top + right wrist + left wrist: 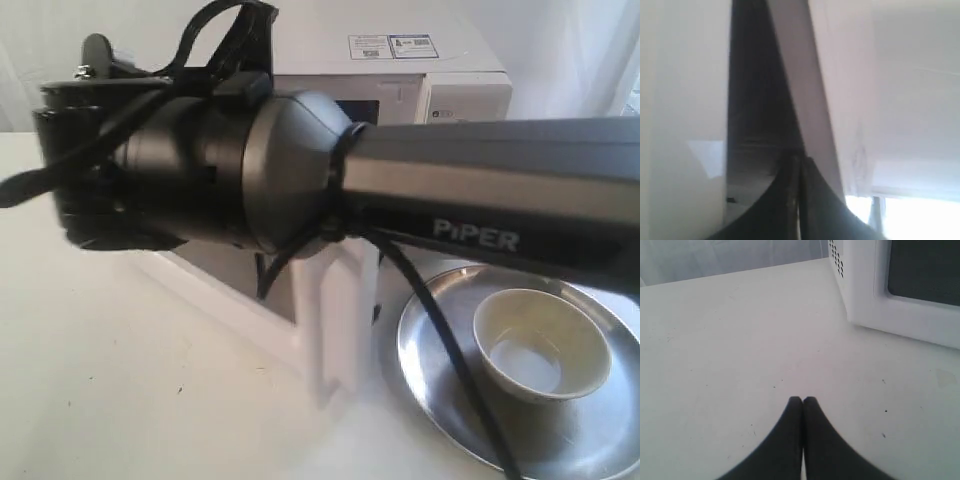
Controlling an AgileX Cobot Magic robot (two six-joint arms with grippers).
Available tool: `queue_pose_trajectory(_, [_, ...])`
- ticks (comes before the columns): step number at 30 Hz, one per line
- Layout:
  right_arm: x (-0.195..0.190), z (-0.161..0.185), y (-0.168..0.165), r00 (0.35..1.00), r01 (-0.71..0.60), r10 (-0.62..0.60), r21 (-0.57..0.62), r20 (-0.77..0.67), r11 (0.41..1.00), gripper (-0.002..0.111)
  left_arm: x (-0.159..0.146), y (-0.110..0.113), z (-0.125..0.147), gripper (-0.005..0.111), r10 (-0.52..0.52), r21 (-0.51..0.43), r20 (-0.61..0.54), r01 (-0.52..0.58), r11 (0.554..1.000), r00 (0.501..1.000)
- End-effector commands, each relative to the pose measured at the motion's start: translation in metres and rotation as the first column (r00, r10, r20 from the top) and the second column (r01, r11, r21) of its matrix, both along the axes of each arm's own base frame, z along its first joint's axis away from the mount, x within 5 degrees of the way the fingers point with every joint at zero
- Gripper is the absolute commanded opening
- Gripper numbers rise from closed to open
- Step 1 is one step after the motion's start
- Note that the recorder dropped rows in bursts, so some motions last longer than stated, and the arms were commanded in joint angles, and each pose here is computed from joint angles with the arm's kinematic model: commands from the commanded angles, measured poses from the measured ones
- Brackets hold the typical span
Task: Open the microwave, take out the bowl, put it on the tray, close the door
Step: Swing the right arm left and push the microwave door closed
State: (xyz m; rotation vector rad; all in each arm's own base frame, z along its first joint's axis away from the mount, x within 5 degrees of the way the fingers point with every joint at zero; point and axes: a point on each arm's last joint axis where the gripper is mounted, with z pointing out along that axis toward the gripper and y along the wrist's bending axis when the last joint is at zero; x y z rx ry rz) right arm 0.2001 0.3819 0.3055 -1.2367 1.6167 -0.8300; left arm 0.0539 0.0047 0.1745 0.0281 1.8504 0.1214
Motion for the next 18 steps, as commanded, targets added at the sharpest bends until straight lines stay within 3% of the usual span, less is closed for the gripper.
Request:
queue_pose_trajectory(1, [0.075,-0.041,-0.026,0.982,0.163,-0.15,-0.122,0.113,0.979,0.0,0.0,0.0,-0.001,0.0,0.0,-0.009,0.001,0.0,1.0,1.0])
queue_pose_trajectory(4, [0.096,-0.028,-0.041,0.954,0.217,-0.208,-0.017,0.214,0.976,0.0,0.0,0.0,-0.001,0.0,0.0,-0.009,0.001,0.0,1.0,1.0])
queue_pose_trajectory(8, [0.086,0.006,-0.05,0.937,0.219,-0.262,0.197,0.23,0.956,0.0,0.0,0.0,-0.001,0.0,0.0,-0.009,0.001,0.0,1.0,1.0])
queue_pose_trajectory(14, [0.054,0.039,-0.055,0.962,0.196,-0.237,0.262,0.132,0.945,0.0,0.0,0.0,-0.001,0.0,0.0,-0.009,0.001,0.0,1.0,1.0])
queue_pose_trajectory(18, [0.01,0.071,-0.05,0.982,0.1,-0.151,0.358,0.116,0.928,0.0,0.0,0.0,-0.001,0.0,0.0,-0.009,0.001,0.0,1.0,1.0])
